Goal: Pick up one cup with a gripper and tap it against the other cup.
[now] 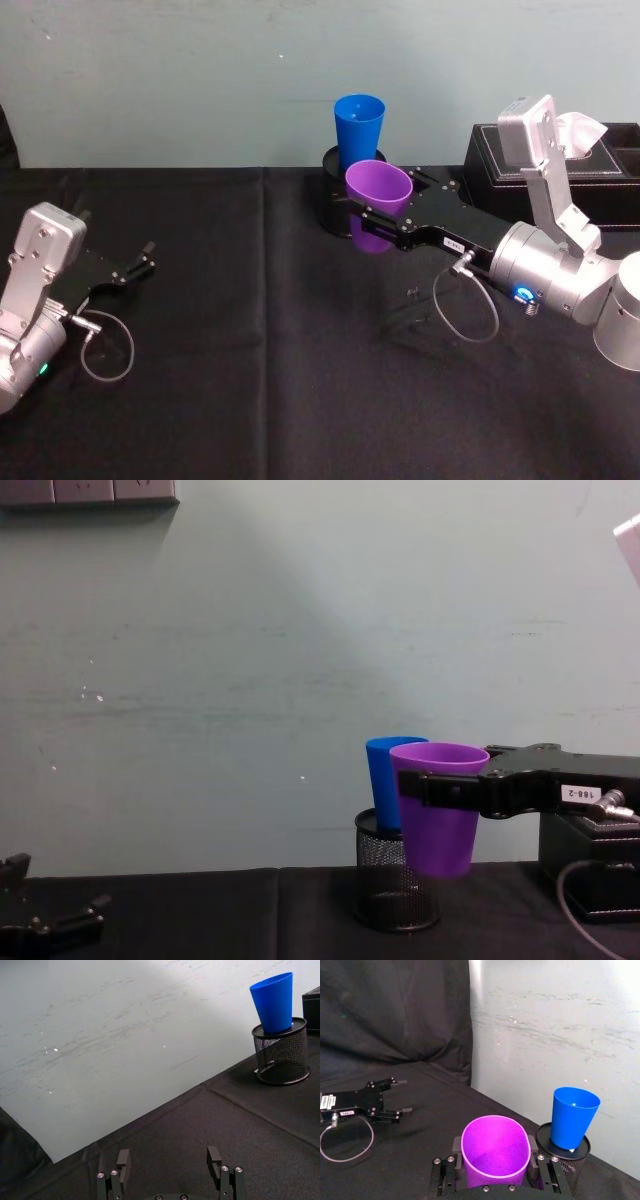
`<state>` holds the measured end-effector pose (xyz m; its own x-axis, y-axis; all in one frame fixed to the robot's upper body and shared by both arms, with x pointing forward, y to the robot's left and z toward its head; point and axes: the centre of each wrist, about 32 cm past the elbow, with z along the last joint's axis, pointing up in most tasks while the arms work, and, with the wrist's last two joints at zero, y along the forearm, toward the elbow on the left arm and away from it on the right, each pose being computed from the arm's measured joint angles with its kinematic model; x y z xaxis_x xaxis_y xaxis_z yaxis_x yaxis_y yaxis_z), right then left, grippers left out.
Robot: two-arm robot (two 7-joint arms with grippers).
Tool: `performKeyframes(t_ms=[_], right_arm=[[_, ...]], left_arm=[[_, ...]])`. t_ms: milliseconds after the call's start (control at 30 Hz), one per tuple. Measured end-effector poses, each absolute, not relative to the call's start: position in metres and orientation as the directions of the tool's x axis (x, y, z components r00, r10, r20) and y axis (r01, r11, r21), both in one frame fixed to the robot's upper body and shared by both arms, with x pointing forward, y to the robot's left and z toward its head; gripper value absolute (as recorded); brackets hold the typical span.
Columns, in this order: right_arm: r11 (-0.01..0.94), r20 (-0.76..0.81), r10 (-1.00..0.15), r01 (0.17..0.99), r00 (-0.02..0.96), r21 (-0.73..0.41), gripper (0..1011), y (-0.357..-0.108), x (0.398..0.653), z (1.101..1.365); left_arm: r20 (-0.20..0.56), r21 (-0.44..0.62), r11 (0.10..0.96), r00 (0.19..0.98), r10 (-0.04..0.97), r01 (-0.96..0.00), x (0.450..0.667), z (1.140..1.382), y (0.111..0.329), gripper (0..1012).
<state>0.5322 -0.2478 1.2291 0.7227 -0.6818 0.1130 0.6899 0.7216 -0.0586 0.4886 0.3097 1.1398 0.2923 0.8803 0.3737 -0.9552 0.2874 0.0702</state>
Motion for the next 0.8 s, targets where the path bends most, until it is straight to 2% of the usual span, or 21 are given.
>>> performKeyframes(t_ms=[800], right_arm=[[0.722, 0.113, -0.682, 0.690, 0.723, -0.059, 731, -0.2478, 0.5322, 1.2290]], left_arm=[[0.374, 0.070, 0.287, 0.292, 0.880, -0.955, 0.4886, 1.1398, 0.3096, 1000]])
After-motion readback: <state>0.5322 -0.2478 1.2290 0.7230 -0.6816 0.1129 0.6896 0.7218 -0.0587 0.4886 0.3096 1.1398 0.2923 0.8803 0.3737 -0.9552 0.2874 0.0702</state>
